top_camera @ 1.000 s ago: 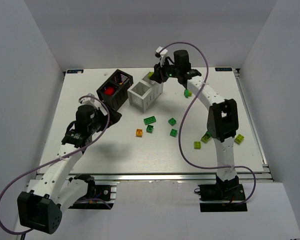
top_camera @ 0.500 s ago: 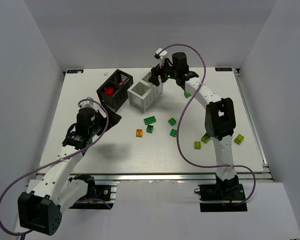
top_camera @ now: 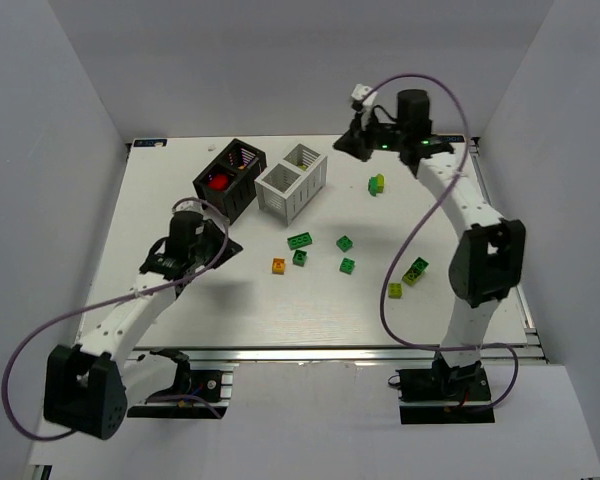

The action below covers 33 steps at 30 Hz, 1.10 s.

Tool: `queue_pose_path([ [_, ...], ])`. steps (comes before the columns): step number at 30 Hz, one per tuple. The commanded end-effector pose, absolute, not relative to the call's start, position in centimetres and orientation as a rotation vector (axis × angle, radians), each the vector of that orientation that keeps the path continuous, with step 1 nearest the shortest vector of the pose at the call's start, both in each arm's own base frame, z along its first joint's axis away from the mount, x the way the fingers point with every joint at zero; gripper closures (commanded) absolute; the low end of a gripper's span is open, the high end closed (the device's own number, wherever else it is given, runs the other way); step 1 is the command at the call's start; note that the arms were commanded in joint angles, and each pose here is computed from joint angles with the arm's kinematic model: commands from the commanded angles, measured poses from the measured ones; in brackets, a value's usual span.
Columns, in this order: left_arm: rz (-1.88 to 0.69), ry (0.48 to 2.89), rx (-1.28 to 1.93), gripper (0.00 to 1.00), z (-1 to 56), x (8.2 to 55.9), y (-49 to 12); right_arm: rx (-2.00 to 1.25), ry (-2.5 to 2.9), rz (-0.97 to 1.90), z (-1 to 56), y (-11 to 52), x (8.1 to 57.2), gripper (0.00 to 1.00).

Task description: Sort the legos into containers by color

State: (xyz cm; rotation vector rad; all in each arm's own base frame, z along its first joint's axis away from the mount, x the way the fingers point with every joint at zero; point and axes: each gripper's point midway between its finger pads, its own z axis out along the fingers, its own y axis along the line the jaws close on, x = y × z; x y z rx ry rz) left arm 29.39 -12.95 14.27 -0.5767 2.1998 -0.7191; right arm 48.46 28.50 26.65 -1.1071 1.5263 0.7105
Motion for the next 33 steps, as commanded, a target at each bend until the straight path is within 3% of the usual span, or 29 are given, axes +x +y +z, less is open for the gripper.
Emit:
queue_pose_path([
  [1,-0.711,2.292,-0.471,0.72,14.2,30.3,-15.2,-1.270,1.427,0.867,29.7,25.3,42.8,0.94],
  [3,-0.609,2.366,-0.370,0.64,13.4,30.0,-16.9,-1.312,1.508,0.857,27.8,23.9,40.6,0.88],
  [4,-0.558,2.428,-0.346,0.48,12.1,30.1,-17.4,-1.308,1.543,0.861,27.1,23.3,39.8,0.72],
  [5,-0.525,2.444,-0.301,0.41,12.7,30.2,-18.5,-1.304,1.590,0.872,26.1,22.6,38.3,0.45],
  [7,-0.438,2.470,-0.255,0.32,12.2,30.6,-18.8,-1.310,1.635,0.869,25.5,21.5,36.0,0.19],
  [8,-0.403,2.501,-0.222,0.26,11.6,30.6,-19.5,-1.300,1.688,0.891,23.6,20.9,34.7,0.11],
  [14,-0.267,2.563,-0.062,0.21,9.4,30.9,-20.9,-1.200,1.734,0.832,22.0,18.1,32.6,0.11],
  [22,-0.133,2.611,0.093,0.22,7.0,31.7,-22.1,-1.069,1.807,0.851,21.0,16.0,33.3,0.11],
  [27,-0.121,2.629,0.116,0.25,5.8,31.7,-22.5,-1.028,1.830,0.859,20.9,15.5,33.9,0.11],
  [33,-0.127,2.659,0.133,0.35,4.0,31.0,-22.8,-1.011,1.832,0.843,21.3,15.1,34.4,0.11],
])
